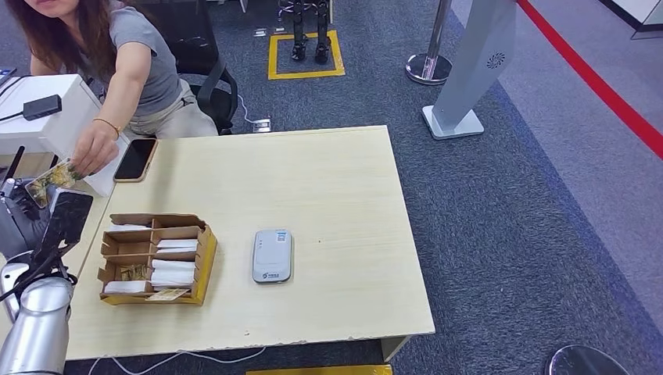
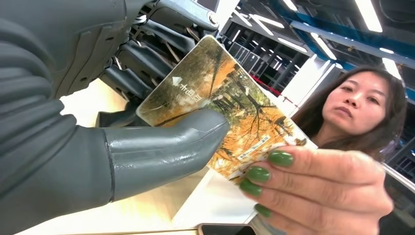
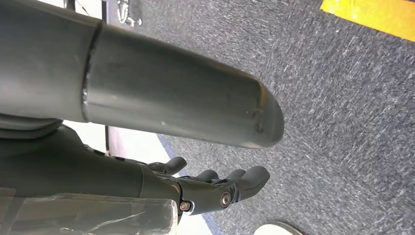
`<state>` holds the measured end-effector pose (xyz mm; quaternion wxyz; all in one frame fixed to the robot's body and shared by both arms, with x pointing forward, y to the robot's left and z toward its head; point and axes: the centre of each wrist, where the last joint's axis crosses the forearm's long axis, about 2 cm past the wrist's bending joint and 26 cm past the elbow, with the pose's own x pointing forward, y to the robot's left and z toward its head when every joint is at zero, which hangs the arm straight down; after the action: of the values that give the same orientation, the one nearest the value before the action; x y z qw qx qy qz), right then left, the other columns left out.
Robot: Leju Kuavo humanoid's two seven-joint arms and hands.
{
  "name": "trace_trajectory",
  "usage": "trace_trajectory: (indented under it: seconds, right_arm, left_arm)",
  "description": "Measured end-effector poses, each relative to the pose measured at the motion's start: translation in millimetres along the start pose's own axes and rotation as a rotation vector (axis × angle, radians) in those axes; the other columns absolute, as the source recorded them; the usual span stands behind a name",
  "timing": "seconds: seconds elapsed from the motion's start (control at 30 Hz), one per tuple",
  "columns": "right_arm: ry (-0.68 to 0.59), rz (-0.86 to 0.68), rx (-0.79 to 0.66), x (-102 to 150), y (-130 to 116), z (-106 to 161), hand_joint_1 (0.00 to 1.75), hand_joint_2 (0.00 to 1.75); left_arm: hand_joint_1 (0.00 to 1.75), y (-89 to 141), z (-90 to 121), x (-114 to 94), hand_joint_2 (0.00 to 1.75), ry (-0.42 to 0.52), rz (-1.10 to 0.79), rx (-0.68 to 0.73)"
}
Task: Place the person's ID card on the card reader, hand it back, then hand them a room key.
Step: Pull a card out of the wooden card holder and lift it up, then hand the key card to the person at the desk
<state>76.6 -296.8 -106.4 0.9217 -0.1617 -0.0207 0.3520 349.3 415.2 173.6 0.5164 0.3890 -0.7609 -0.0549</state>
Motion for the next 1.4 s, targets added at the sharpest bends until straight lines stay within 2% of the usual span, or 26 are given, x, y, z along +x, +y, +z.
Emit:
trace_trajectory:
  seconds: [0.03,0.1,0.17,0.2,0.77,0.87,1.07,1.4]
  right_arm:
    - [-0.001,0.0,0.0,-0.1,0.1,0.0,0.0,0.0]
    - [-0.001,0.0,0.0,-0.1,0.1,0.0,0.0,0.0]
    - [-0.003,-0.001,0.0,0.0,0.0,0.0,0.0,0.0]
    - [-0.003,-0.001,0.0,0.0,0.0,0.0,0.0,0.0]
    - [-0.006,-0.011,-0.002,-0.2,0.0,0.0,0.0,0.0]
    - [-0.007,-0.023,-0.006,-1.0,0.5,-0.1,0.0,0.0]
    - [-0.002,-0.058,-0.002,-7.1,5.3,-0.3,0.0,0.0]
    - [0.047,-0.132,0.017,-19.0,13.6,-0.6,0.0,0.0]
  left_arm:
    - [0.54,0.9,0.5,-0.5,1.75,0.001,0.0,0.004]
    - [0.48,2.5,1.3,-1.2,1.75,0.003,-0.001,0.01]
    - [0.04,3.9,2.0,-1.7,1.75,0.003,-0.001,0.017]
    - [0.0,4.5,2.5,-2.1,1.75,0.004,-0.001,0.019]
    - [0.0,8.8,13.9,-6.3,1.75,0.005,-0.002,0.022]
    - [0.0,8.8,23.1,-3.3,1.75,-0.024,-0.026,-0.003]
    - [0.0,8.0,46.3,13.4,1.75,-0.118,-0.203,-0.072]
    - [0.0,31.7,103.7,34.9,1.75,-0.207,-0.425,-0.162]
